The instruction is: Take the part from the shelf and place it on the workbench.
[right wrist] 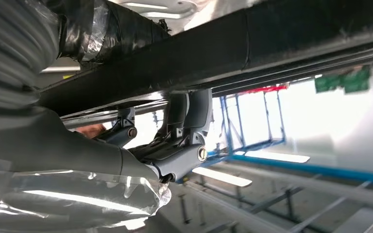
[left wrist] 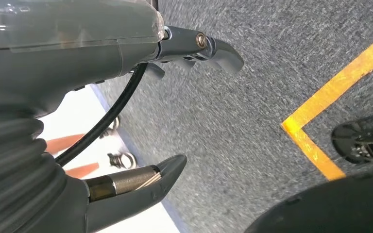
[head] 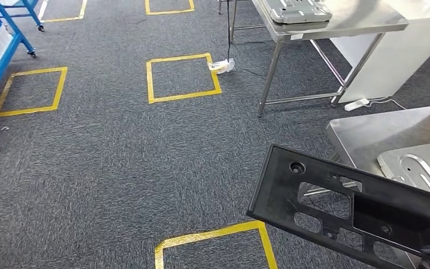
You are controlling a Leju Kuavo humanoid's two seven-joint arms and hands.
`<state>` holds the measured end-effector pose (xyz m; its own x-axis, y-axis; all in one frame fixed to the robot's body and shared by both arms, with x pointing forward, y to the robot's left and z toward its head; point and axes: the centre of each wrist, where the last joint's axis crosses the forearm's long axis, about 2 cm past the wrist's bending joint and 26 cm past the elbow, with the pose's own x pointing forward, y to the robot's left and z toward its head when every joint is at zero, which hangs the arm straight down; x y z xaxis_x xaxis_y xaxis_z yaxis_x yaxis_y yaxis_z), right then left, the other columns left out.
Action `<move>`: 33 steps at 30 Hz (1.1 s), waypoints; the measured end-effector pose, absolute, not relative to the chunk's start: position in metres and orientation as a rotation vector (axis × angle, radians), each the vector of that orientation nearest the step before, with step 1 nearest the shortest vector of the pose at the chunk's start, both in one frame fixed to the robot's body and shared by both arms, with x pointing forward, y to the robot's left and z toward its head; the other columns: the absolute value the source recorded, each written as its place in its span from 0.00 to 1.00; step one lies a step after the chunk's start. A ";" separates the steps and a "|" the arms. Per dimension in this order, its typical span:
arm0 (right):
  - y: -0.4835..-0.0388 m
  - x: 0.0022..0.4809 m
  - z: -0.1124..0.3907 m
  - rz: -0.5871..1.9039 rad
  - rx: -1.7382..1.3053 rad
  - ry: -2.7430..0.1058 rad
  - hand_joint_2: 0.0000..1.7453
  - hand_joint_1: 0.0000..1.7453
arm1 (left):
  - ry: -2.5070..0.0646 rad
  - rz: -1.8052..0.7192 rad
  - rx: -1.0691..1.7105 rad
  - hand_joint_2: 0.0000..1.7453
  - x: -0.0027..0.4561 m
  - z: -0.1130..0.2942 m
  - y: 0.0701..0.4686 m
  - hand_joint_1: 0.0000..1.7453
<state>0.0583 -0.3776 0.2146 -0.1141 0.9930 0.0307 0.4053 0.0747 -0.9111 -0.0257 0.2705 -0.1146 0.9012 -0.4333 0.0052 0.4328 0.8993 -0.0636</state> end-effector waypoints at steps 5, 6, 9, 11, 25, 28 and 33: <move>-0.430 0.059 0.234 1.101 -1.447 -1.534 1.00 1.00 | 0.005 -0.456 -0.067 1.00 -0.024 -0.115 0.270 0.00; -0.438 0.054 0.237 1.074 -1.490 -1.496 1.00 1.00 | 0.004 -0.458 -0.067 1.00 -0.024 -0.115 0.270 0.00; -0.451 0.039 0.240 0.987 -1.594 -1.385 1.00 1.00 | -0.003 -0.463 -0.066 1.00 -0.021 -0.115 0.270 0.00; -0.454 0.031 0.240 0.949 -1.627 -1.334 1.00 1.00 | -0.006 -0.466 -0.065 1.00 -0.019 -0.115 0.270 0.00; -0.504 0.016 0.207 0.716 -1.592 -0.979 1.00 1.00 | -0.001 -0.474 -0.103 1.00 -0.020 -0.115 0.274 0.00; -0.519 0.019 0.192 0.666 -1.564 -0.936 1.00 1.00 | 0.002 -0.477 -0.106 1.00 -0.020 -0.115 0.277 0.00; -0.544 0.038 0.165 0.539 -1.540 -0.859 1.00 1.00 | 0.008 -0.491 -0.110 1.00 -0.020 -0.115 0.279 0.00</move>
